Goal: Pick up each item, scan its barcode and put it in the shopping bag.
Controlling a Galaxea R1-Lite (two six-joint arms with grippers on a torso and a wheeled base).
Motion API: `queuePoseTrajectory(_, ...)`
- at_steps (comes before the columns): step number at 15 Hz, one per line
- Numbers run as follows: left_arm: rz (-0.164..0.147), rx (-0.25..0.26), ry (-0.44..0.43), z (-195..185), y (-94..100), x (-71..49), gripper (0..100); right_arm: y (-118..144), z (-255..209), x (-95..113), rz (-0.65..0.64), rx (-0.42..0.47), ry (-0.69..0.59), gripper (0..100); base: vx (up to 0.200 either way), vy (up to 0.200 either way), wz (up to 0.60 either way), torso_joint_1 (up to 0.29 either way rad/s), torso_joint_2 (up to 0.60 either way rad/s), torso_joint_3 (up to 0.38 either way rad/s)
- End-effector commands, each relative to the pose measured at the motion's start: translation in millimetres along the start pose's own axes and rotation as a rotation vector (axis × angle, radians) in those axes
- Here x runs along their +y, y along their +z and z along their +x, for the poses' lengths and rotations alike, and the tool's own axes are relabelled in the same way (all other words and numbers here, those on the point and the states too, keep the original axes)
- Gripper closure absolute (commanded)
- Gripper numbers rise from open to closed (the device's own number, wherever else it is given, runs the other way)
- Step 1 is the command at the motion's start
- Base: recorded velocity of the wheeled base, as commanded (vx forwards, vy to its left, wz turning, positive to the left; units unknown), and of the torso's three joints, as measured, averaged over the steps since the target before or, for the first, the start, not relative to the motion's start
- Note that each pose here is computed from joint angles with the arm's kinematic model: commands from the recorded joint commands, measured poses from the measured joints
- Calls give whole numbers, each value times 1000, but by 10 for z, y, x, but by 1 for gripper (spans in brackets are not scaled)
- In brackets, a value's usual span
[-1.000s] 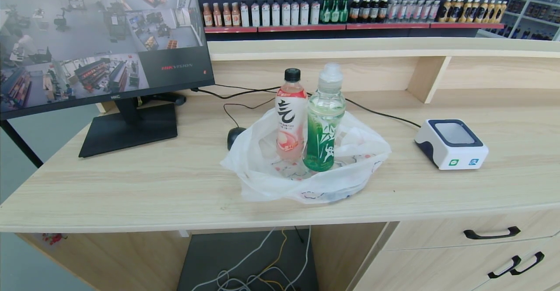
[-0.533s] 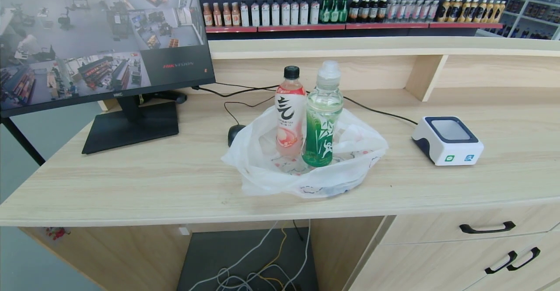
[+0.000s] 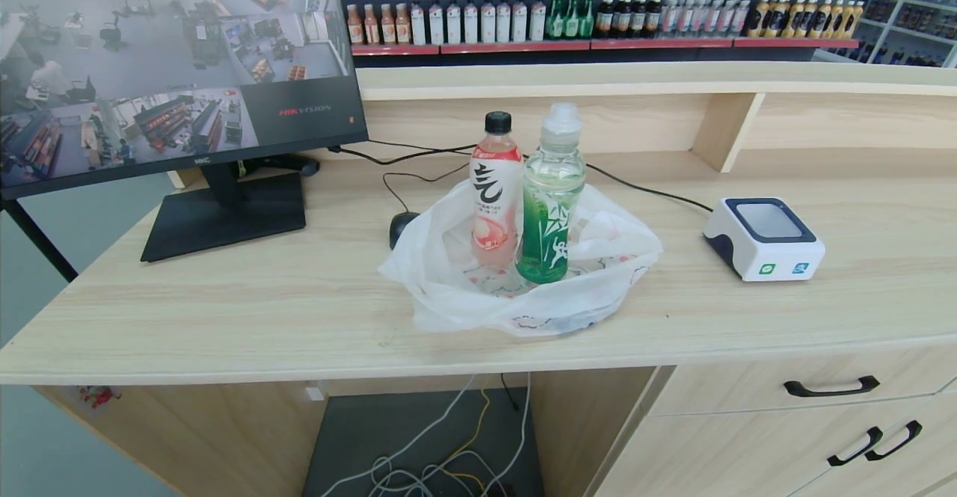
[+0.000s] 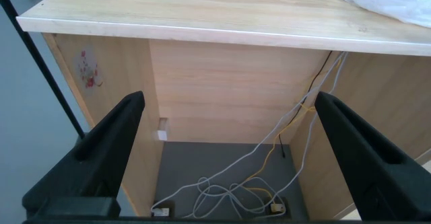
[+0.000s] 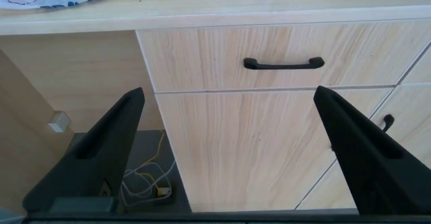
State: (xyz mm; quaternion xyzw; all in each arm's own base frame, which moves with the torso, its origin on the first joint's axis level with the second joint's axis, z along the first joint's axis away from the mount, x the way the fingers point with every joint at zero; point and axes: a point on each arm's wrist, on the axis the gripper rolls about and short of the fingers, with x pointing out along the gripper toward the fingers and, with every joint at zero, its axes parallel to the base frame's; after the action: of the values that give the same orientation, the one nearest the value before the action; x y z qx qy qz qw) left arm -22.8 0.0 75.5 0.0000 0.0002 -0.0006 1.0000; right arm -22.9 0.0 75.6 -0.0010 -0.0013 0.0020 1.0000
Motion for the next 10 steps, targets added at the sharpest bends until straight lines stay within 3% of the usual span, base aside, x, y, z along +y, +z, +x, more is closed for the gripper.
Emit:
queuePoseTrajectory(1, 0, 0, 1, 0, 0, 0, 0, 1, 1, 0, 0, 1, 2, 0, 0, -200, 0, -2, 7, 7)
queuePoseTrajectory(10, 0, 0, 1, 0, 0, 0, 0, 1, 1, 0, -1, 1, 1, 0, 0, -200, 0, 4, 4, 2)
